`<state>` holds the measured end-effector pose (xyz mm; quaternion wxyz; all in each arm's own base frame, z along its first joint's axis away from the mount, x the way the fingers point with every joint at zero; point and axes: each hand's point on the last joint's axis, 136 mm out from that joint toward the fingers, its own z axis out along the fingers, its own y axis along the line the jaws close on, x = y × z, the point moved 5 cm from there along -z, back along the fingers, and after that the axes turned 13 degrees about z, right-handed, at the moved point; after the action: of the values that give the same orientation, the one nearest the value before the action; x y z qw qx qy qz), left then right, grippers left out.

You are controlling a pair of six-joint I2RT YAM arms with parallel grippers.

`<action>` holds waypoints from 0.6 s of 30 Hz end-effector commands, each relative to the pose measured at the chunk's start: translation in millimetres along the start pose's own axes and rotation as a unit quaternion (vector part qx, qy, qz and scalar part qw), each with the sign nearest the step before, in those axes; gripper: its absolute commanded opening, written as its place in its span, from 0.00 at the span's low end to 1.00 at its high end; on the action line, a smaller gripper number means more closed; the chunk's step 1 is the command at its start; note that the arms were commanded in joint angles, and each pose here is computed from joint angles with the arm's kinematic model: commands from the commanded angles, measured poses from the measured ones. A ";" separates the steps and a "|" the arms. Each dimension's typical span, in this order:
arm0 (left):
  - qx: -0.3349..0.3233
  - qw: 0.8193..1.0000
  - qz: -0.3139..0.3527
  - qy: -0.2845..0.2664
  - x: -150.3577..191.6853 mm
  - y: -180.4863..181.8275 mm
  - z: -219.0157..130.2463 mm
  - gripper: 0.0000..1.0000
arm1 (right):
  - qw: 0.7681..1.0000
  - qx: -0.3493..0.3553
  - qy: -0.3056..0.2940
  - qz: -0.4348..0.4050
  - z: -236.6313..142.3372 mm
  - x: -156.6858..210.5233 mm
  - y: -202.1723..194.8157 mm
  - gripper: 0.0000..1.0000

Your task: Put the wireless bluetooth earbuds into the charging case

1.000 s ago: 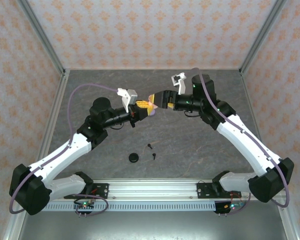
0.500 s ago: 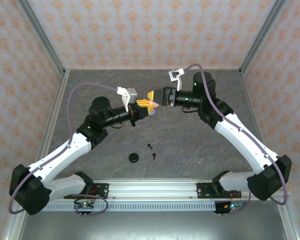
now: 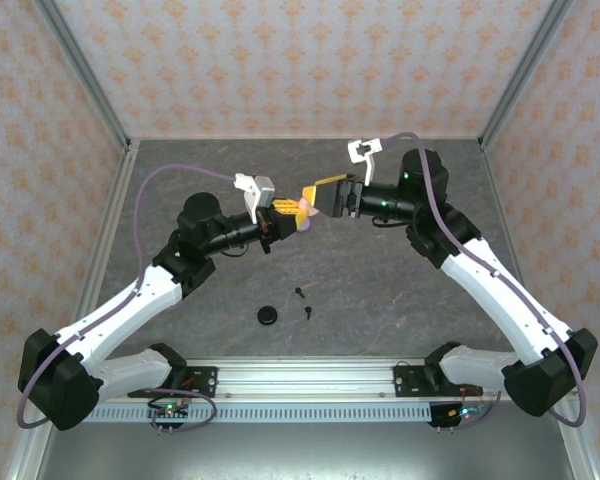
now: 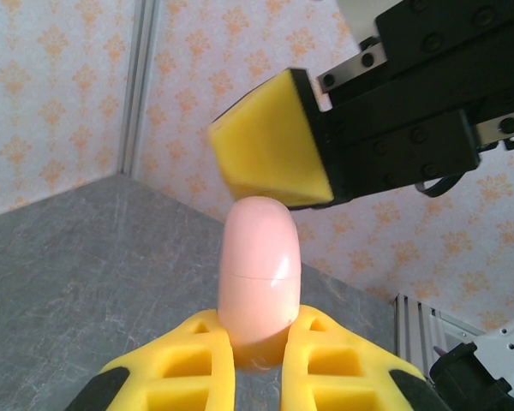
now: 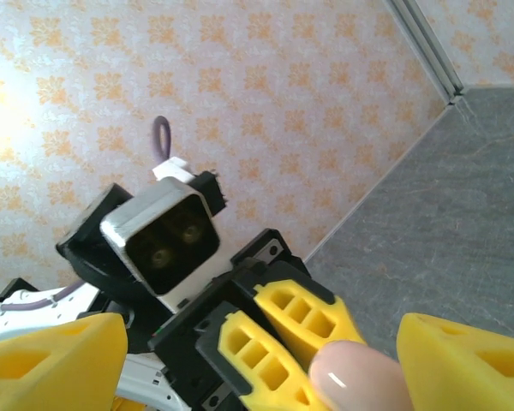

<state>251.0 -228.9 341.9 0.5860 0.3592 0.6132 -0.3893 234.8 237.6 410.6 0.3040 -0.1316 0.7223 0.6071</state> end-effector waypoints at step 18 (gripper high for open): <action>-0.154 0.977 -0.102 0.110 61.1 73.7 -28.5 0.01 | 0.940 0.288 -0.178 0.040 -74.4 -19.1 -70.5 0.93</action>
<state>286.0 -189.8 304.5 0.5566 0.2913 0.7115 -0.3148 269.7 158.6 367.1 0.3992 0.0689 0.8212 0.4019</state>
